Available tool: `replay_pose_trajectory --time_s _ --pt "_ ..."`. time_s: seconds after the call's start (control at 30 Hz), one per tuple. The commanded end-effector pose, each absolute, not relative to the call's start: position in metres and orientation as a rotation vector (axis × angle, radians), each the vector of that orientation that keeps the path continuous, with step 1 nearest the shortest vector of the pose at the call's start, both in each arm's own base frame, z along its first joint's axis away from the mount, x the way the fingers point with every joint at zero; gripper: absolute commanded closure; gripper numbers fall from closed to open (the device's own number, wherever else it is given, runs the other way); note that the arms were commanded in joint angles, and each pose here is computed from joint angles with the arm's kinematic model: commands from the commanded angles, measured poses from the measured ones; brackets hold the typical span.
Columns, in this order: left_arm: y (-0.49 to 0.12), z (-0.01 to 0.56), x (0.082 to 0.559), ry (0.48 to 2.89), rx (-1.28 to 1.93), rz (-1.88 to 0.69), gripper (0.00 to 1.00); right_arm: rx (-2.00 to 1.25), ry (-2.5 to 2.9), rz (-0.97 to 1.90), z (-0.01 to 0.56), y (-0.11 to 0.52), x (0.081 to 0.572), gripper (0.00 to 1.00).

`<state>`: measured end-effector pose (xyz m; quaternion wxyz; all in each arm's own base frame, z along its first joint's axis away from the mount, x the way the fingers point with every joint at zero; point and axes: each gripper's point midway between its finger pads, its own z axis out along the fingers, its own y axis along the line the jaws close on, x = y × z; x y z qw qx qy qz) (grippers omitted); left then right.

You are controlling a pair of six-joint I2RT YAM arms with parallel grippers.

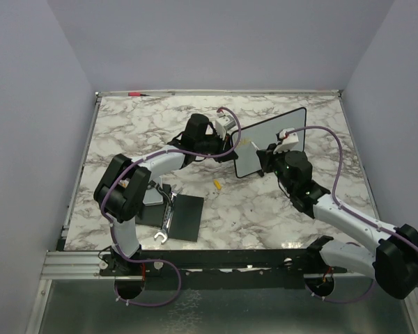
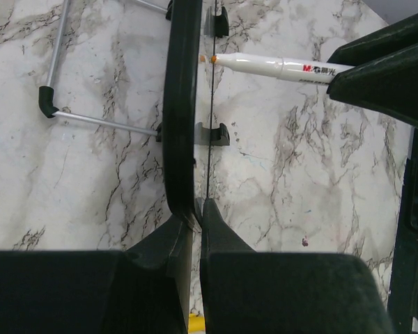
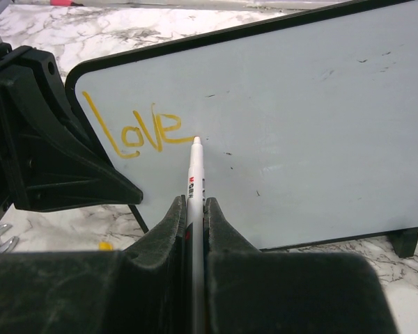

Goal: Write a sentence on the whiteboard

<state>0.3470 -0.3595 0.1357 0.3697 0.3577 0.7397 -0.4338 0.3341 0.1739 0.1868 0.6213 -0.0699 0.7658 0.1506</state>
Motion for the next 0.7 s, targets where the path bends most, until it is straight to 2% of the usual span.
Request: replay_pose_trajectory --time_s 0.0,0.67 --pt "-0.363 0.131 0.343 1.903 0.963 -1.099 1.00 -0.139 1.721 0.342 0.199 0.164 0.326 0.99" --pt "-0.363 0.132 0.341 1.903 0.969 -1.101 1.00 -0.080 1.705 0.279 0.206 0.154 0.340 0.99"
